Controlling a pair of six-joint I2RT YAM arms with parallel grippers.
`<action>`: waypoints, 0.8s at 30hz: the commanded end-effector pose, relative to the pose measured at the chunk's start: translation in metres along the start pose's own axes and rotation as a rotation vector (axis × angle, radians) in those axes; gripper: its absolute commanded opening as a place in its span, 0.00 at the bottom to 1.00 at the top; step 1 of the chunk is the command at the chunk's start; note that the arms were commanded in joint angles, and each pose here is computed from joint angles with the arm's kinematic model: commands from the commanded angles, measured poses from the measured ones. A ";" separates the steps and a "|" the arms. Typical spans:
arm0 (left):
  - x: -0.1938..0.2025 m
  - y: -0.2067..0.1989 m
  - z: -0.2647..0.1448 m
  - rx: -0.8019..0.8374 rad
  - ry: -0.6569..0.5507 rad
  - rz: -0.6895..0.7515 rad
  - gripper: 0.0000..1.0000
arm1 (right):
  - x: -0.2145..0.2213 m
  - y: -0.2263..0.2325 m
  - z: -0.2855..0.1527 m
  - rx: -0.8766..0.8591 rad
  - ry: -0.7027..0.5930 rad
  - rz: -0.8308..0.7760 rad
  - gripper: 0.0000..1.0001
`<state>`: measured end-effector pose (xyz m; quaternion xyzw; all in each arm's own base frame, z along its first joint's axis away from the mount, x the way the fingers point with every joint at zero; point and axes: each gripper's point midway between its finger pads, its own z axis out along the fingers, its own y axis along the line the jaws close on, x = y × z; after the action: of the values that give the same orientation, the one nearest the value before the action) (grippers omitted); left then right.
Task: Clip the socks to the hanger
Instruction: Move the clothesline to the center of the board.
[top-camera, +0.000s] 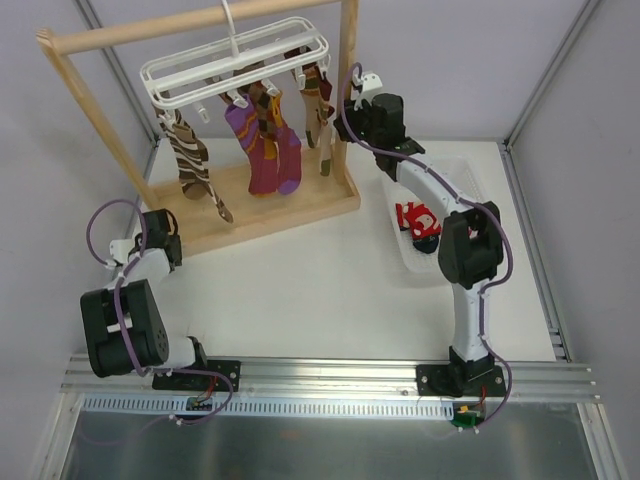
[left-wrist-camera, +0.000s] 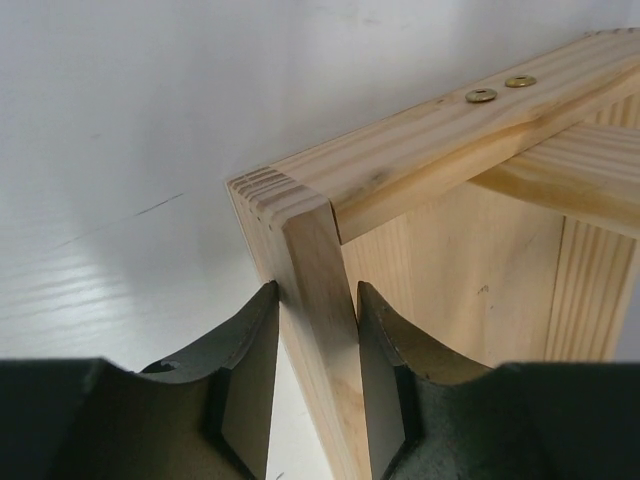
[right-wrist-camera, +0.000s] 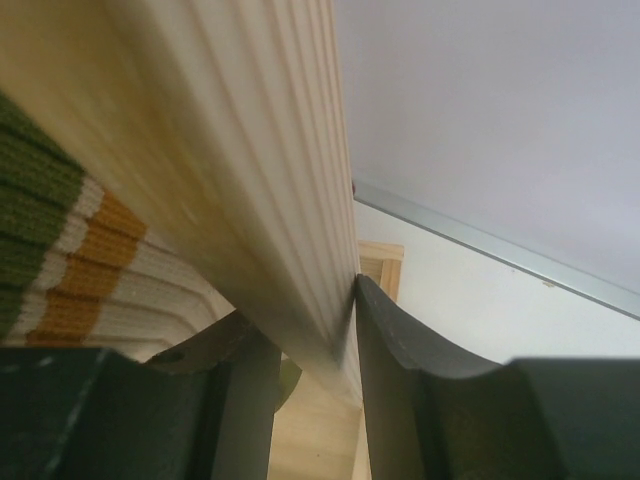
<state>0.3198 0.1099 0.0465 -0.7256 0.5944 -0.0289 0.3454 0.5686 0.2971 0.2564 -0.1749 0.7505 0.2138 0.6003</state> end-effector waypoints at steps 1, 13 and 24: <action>-0.009 0.048 -0.011 -0.092 -0.057 -0.054 0.22 | 0.000 0.045 0.012 -0.139 0.004 0.031 0.36; -0.034 0.055 -0.034 -0.044 -0.133 -0.019 0.23 | 0.016 0.108 0.047 -0.204 0.005 0.015 0.38; -0.029 0.028 -0.020 -0.047 -0.084 0.007 0.23 | -0.014 0.114 0.073 -0.172 -0.108 0.013 0.44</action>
<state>0.2560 0.1288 0.0459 -0.7591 0.5543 0.0452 0.3384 0.5941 0.3962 0.2483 -0.1943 0.7204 0.2450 0.6190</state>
